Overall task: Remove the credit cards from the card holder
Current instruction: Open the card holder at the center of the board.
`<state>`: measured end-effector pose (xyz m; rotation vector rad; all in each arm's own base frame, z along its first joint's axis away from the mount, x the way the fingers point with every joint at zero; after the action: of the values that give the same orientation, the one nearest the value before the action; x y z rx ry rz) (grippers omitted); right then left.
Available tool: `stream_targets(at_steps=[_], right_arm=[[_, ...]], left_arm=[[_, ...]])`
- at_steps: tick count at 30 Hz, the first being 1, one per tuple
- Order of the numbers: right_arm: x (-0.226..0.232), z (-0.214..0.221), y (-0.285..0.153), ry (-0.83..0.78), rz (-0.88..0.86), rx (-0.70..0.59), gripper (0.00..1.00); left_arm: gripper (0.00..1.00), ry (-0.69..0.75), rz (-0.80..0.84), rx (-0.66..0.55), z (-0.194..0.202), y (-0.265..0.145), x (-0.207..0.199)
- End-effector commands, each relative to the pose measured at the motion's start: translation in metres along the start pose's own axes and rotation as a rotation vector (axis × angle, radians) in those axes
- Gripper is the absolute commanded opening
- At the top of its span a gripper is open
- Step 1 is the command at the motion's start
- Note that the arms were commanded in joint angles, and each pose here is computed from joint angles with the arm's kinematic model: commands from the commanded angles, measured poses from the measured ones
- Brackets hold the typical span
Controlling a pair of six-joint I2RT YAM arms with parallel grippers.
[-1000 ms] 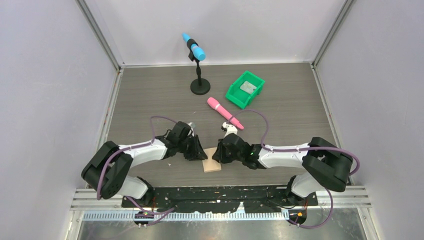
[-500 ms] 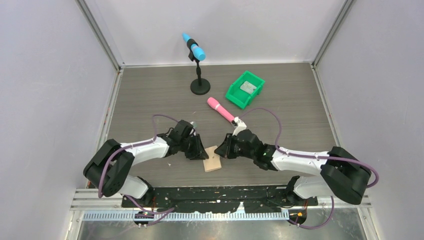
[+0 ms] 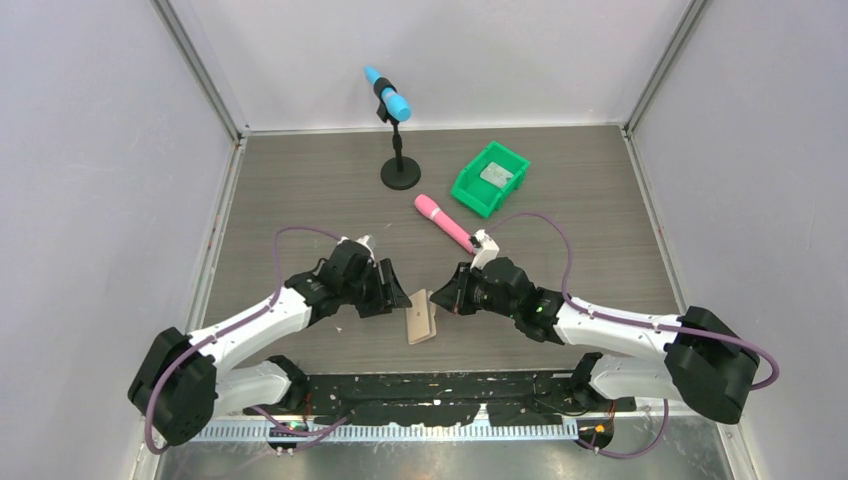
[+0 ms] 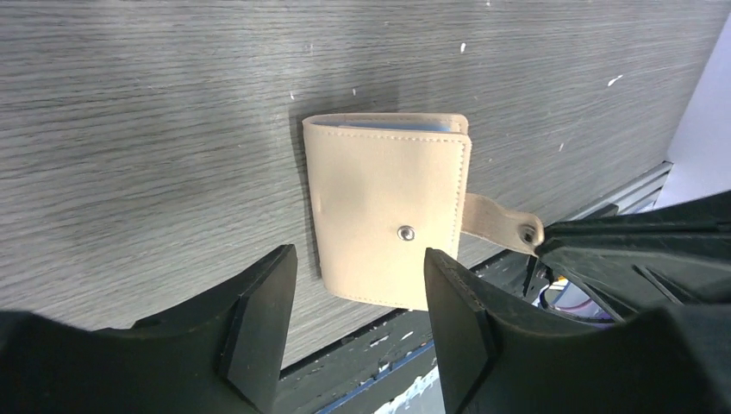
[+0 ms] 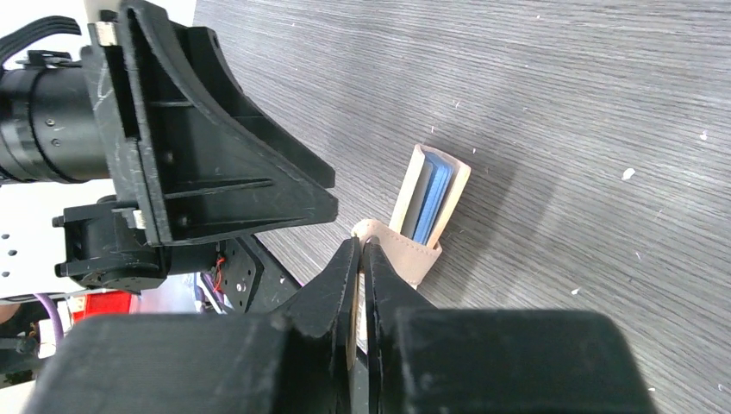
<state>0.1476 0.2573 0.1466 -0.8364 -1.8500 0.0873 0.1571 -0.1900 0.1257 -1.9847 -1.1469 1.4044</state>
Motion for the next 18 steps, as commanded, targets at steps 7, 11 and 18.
stream_targets(at_steps=[7, 11, 18], right_arm=[[0.027, -0.014, -0.004, -0.001, -0.096, -0.035, 0.05], [0.032, -0.016, -0.003, 0.0, -0.108, -0.033, 0.05], [0.036, -0.014, 0.0, 0.02, -0.144, -0.006, 0.05]], left_arm=[[0.63, 0.057, 0.098, -0.028, -0.008, -0.013, -0.017], [0.64, 0.063, 0.118, -0.037, -0.009, -0.013, -0.019], [0.72, 0.091, 0.144, -0.037, -0.009, -0.016, -0.022]])
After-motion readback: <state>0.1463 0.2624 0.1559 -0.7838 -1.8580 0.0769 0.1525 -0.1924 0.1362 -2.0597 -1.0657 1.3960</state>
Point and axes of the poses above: each gripper's point midway between its finger pads, its own y axis out along the fingers, its own x axis along the line the jaws close on, z = x × y, the point moved 7 cm from there along -y, back along the fingers, and after that the axes turned 10 degrees about y, right-handed, at the moved point
